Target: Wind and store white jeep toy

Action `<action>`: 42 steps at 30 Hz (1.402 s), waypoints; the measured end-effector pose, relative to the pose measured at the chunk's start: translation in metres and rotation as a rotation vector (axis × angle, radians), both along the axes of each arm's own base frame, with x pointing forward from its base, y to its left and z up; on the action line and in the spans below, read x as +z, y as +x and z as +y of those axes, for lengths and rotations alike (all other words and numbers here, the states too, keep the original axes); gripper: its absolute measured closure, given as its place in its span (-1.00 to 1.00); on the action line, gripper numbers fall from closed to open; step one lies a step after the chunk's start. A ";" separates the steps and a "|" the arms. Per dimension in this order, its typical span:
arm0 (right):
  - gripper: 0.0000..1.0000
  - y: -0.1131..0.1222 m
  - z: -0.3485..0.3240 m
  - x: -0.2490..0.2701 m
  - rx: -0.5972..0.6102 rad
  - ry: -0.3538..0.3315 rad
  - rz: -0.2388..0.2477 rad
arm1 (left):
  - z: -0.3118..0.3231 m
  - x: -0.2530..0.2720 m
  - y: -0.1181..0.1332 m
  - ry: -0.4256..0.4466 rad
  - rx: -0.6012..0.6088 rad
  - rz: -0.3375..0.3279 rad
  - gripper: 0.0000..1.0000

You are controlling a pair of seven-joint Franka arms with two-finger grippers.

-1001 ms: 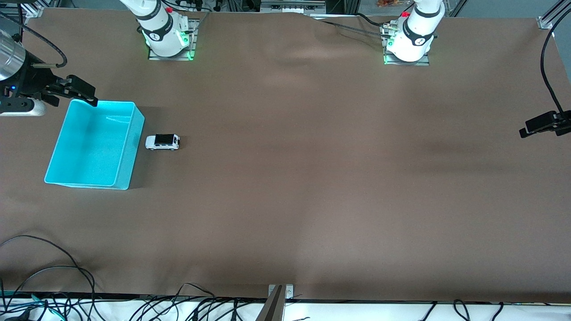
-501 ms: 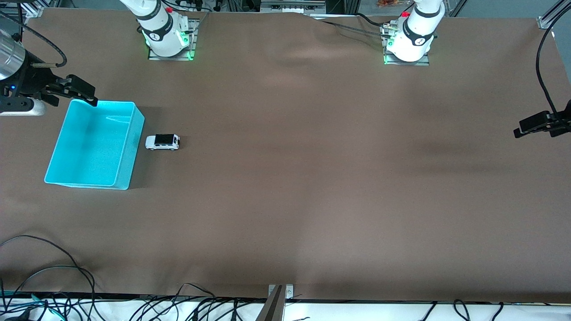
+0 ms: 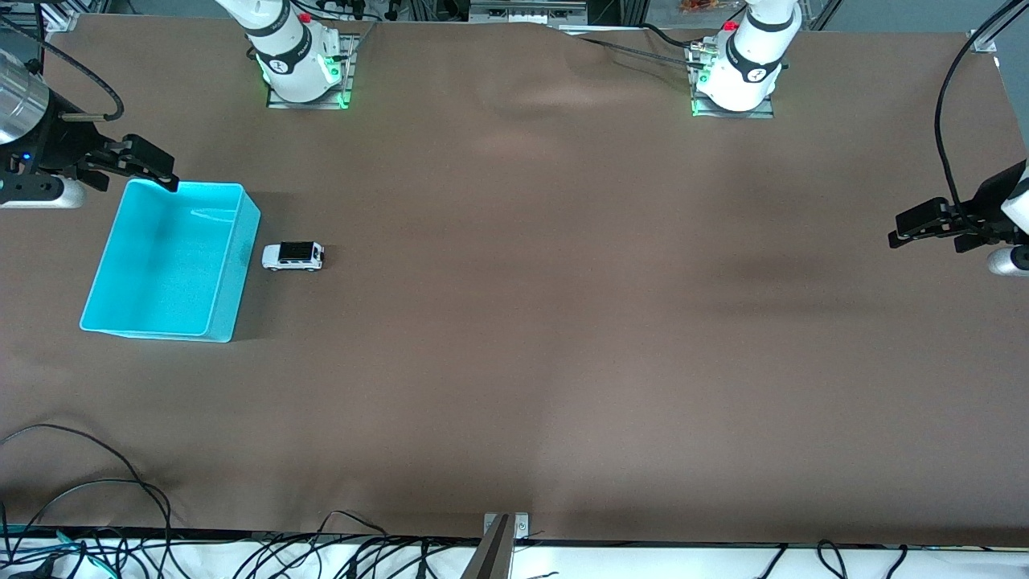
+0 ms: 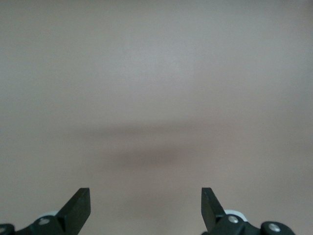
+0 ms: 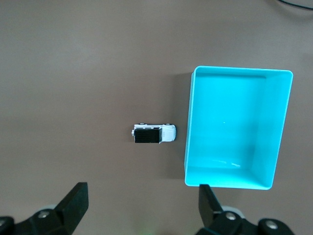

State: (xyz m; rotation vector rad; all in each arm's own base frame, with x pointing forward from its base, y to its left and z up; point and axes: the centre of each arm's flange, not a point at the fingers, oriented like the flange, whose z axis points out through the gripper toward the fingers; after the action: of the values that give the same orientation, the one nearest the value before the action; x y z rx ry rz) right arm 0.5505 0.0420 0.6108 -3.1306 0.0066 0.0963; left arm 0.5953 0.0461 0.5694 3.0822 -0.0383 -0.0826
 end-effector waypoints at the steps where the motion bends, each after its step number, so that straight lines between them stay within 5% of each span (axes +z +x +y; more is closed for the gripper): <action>1: -1.00 0.000 0.000 0.000 -0.001 0.000 0.000 | 0.000 0.000 0.000 0.000 0.001 0.000 -1.00; 42: -1.00 0.001 -0.001 -0.004 -0.006 -0.001 0.016 | -0.016 -0.001 -0.001 0.027 -0.017 0.015 -1.00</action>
State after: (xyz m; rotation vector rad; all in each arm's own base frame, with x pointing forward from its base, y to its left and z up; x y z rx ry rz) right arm 0.5512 0.0415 0.6063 -3.1304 0.0156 0.1216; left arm 0.5945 0.0298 0.5688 3.1086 -0.0632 -0.1086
